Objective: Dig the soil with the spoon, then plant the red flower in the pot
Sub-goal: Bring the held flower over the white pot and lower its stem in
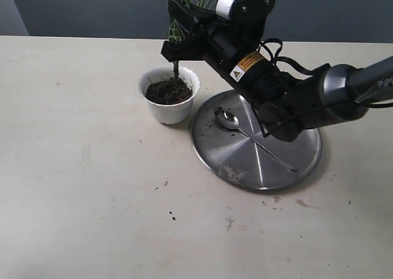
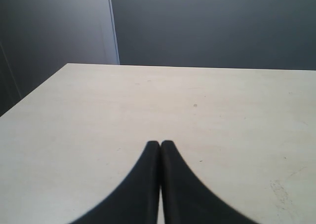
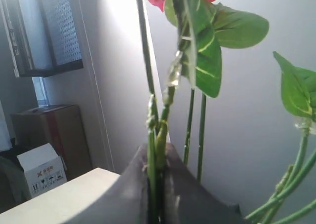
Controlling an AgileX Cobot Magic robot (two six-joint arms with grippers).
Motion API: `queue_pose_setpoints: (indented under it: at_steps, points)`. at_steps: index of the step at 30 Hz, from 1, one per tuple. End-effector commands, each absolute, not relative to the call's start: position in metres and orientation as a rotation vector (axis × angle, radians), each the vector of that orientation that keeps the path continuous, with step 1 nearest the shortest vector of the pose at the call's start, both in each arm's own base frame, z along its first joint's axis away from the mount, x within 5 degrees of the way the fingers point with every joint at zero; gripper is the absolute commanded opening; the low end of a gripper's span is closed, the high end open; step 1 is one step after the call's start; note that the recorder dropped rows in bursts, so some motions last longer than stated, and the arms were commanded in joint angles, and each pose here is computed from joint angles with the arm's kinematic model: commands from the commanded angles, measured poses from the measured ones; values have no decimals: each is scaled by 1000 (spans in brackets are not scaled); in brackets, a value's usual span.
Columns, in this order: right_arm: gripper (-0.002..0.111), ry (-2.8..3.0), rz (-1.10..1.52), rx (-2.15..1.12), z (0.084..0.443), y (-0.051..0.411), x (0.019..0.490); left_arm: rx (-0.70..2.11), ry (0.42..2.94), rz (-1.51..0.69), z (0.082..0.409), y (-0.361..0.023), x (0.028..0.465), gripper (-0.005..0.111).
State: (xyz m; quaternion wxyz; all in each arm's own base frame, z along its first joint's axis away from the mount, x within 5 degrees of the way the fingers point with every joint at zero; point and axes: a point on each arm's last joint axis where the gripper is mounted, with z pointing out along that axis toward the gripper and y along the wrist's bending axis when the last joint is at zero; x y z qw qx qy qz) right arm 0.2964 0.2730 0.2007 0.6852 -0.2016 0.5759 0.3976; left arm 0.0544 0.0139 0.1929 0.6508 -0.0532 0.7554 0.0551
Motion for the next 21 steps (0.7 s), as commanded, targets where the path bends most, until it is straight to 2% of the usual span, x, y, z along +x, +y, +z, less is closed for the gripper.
queue_pose_setpoints:
  at_steps: [1, 11, 21]
  points:
    - [-1, 1244, 903, -441, 202, 283, 305, -125, 1719, 126, 192, 14, 54, 0]
    - [-1, 1323, 897, -430, 157, 300, 321, -125, 1719, 126, 192, 14, 54, 0]
    - [-1, 1365, 890, -458, 137, 302, 321, -125, 1719, 126, 192, 14, 54, 0]
